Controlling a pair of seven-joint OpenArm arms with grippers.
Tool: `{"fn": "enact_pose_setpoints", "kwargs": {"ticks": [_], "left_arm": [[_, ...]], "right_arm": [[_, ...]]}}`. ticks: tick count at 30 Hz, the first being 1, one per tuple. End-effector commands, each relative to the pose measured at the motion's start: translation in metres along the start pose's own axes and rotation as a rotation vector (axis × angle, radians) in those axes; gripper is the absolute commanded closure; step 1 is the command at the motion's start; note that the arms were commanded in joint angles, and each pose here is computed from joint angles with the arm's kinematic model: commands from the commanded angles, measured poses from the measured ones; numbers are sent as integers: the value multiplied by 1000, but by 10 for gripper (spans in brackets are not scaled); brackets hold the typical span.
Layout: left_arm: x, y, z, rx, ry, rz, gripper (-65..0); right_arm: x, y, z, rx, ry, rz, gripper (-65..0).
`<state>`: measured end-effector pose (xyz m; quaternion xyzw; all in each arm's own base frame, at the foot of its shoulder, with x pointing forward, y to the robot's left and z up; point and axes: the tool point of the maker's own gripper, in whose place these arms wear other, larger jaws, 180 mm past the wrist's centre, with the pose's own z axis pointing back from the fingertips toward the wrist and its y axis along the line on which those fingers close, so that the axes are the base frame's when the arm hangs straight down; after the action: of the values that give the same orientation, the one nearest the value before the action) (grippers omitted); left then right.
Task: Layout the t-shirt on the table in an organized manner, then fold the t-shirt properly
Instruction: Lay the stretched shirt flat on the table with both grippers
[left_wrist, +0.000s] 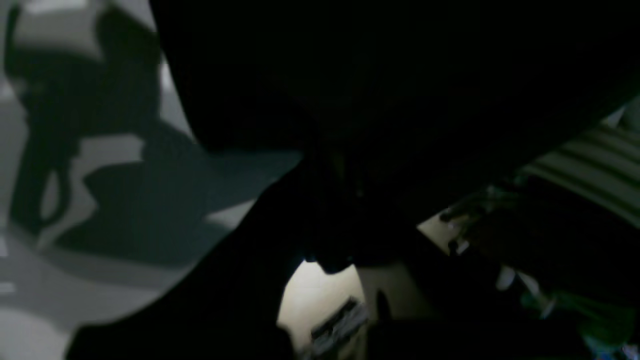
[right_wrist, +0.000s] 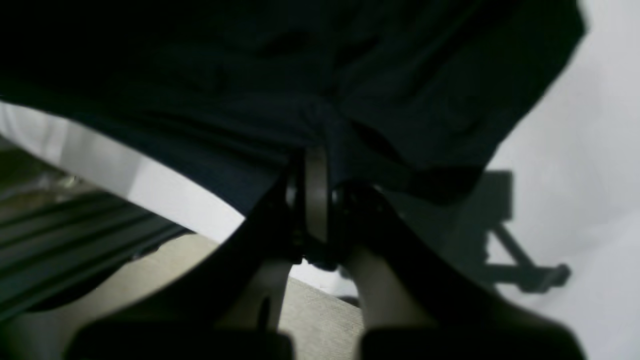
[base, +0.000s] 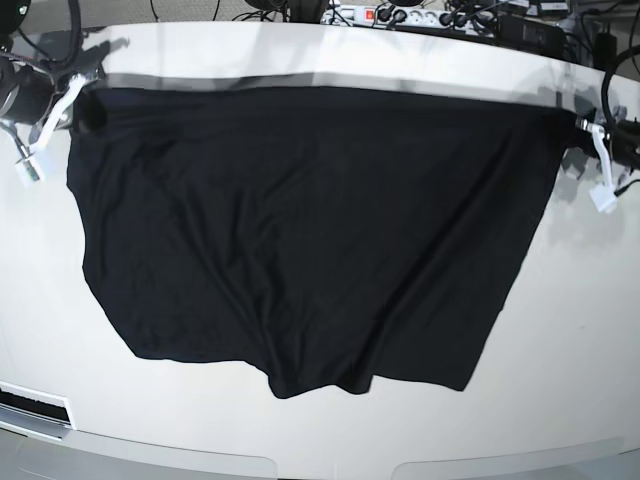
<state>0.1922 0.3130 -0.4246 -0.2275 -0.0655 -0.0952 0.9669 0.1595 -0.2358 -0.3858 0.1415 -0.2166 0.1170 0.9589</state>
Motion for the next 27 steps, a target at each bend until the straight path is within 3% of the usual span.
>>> {"fn": "enact_pose_setpoints", "kwargs": {"ticks": [1,8,18,21,27], "left_arm": [[-4,5,10,16,8,0,0],[-59,4,-3,8,121,82,0],[-75,9,-4,37,167,113,0],[-66,6,-4,20,139,112,0],[-37,-17,-3,-117,0,128,0]], "right_arm": [[2,-7,6,-28,0,15,0],[-14,-3,6,-18,46,-2,0],[-29,-2,8,-17,115,-10,0],[-39,-2,9,-22,154,-38,0],[-65,3,13,-10,215,-50,0]]}}
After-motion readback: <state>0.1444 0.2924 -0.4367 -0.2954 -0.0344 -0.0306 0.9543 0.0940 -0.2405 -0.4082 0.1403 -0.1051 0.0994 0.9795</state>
